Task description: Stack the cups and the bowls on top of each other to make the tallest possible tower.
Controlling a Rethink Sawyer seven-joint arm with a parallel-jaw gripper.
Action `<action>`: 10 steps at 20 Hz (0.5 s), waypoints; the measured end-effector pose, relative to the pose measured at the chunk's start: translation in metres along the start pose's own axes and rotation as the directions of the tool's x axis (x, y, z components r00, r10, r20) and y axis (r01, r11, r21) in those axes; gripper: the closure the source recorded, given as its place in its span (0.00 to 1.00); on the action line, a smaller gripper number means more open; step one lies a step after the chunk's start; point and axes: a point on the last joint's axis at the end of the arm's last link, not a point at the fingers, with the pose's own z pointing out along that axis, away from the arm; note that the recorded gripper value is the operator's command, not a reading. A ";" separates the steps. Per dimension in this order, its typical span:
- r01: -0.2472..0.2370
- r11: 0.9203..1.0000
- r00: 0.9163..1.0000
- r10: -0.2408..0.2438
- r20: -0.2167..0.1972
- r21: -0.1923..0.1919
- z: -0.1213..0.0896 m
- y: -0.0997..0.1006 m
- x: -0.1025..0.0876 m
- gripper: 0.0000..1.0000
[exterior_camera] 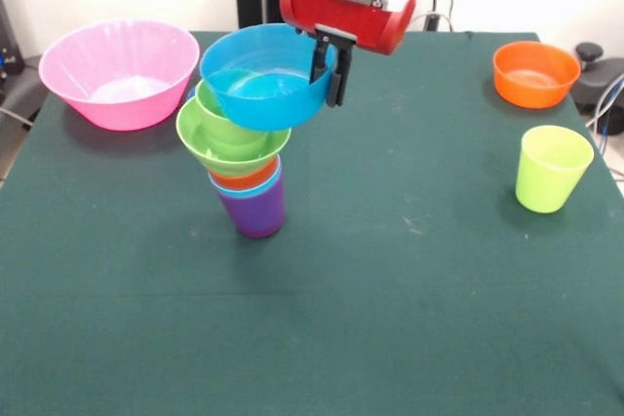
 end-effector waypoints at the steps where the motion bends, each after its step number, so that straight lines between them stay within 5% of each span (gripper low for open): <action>1: 0.001 1.000 1.000 -0.001 -0.004 0.001 0.000 0.001 0.001 1.00; 10: 0.027 0.999 0.998 -0.025 -0.066 0.021 -0.003 0.014 0.016 1.00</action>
